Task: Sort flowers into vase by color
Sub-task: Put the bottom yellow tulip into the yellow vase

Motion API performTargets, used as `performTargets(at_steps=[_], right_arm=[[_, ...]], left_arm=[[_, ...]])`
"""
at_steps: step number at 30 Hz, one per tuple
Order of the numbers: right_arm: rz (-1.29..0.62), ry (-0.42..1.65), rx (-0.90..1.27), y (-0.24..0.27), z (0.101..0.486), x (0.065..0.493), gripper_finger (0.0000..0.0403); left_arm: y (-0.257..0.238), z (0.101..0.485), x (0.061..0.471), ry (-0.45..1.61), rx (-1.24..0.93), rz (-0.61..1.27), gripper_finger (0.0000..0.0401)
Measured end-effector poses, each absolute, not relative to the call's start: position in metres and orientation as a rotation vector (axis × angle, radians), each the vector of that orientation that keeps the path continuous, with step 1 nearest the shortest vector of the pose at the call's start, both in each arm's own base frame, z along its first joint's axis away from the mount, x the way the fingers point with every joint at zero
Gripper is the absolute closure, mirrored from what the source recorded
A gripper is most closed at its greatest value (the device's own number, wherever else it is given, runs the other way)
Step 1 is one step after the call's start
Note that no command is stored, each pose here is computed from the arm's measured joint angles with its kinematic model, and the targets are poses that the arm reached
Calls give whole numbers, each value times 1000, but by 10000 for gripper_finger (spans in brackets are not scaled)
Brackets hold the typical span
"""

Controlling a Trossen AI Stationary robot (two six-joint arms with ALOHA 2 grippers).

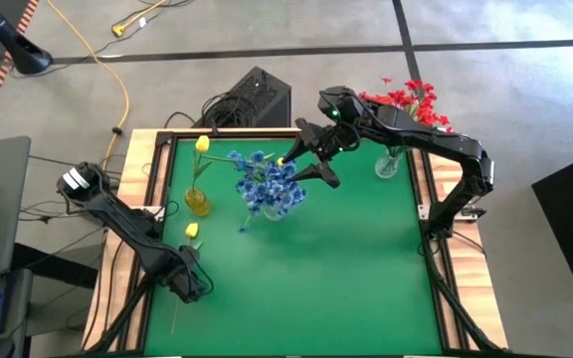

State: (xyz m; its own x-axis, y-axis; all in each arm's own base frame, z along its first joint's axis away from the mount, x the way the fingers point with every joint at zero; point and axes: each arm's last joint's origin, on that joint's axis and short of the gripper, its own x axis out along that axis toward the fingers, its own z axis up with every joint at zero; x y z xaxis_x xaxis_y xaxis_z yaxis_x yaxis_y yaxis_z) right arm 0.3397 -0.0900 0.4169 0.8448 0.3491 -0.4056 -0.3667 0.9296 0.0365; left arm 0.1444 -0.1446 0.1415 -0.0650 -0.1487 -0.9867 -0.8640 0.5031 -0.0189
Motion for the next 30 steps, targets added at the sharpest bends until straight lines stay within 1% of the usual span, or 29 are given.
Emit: performTargets(at_steps=[5,7,12,15,18,23,26,30], right_arm=[[378,423,-41,-90,417,340,127],[379,425,-39,-90,416,339,127],[378,426,-38,-90,416,339,127],[378,426,-38,-90,416,339,127],[378,426,-38,-90,416,339,127],[377,425,-38,-90,416,339,127],[375,427,-29,-90,416,339,127],[373,430,-15,-90,416,339,127]], left_arm=[[-144,142,144,1554,-880,710,382],[-144,142,144,1554,-874,704,394],[-143,147,144,1530,-857,659,400],[-145,162,148,1472,-847,557,401],[-146,181,153,1350,-788,451,401],[-145,223,160,1107,-697,287,401],[-147,245,161,1035,-604,145,401],[-155,262,160,951,-481,-89,401]])
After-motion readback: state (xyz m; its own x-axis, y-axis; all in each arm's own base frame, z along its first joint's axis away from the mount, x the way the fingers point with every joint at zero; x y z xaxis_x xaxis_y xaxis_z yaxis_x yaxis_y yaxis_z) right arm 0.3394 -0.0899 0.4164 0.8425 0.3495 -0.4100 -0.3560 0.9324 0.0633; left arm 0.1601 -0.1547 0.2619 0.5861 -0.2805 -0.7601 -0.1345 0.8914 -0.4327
